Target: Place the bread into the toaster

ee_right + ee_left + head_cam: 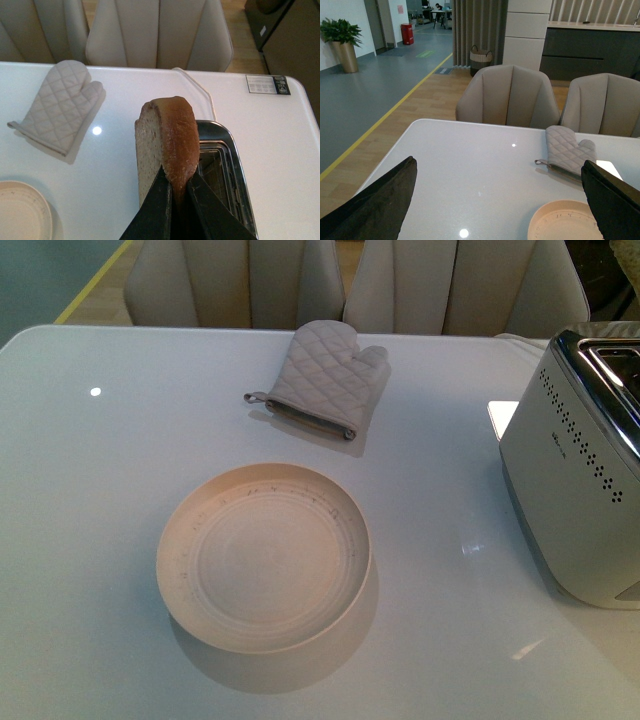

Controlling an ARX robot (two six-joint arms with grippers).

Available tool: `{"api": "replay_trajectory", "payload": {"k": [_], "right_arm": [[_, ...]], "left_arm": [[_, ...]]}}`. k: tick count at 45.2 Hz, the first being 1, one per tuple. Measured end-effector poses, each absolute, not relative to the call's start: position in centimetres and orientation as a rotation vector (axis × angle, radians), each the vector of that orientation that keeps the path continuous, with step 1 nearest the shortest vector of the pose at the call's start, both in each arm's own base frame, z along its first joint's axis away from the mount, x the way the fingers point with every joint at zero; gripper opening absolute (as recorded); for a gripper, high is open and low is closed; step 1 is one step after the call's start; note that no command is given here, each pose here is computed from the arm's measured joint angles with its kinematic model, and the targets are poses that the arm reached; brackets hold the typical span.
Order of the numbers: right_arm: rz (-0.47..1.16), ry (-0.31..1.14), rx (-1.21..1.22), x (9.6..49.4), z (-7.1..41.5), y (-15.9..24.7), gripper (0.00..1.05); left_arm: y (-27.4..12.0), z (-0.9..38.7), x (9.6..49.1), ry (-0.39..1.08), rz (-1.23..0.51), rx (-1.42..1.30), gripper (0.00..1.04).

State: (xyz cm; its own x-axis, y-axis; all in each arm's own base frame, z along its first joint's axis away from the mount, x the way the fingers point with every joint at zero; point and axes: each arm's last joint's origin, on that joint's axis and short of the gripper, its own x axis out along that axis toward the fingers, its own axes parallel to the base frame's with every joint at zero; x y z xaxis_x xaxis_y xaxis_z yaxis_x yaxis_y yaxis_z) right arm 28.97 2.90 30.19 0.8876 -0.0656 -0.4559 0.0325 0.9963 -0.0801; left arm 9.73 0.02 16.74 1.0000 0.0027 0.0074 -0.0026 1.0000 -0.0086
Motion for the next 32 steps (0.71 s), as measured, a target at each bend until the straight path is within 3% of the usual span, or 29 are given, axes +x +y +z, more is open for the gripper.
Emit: {"api": "replay_trajectory", "payload": {"k": [32], "right_arm": [[-0.177, 0.596, -0.127, 30.6, 24.9, 0.5, 0.03]], "left_arm": [[0.0, 16.7, 9.7, -0.007, 0.003, -0.009, 0.98]]}}
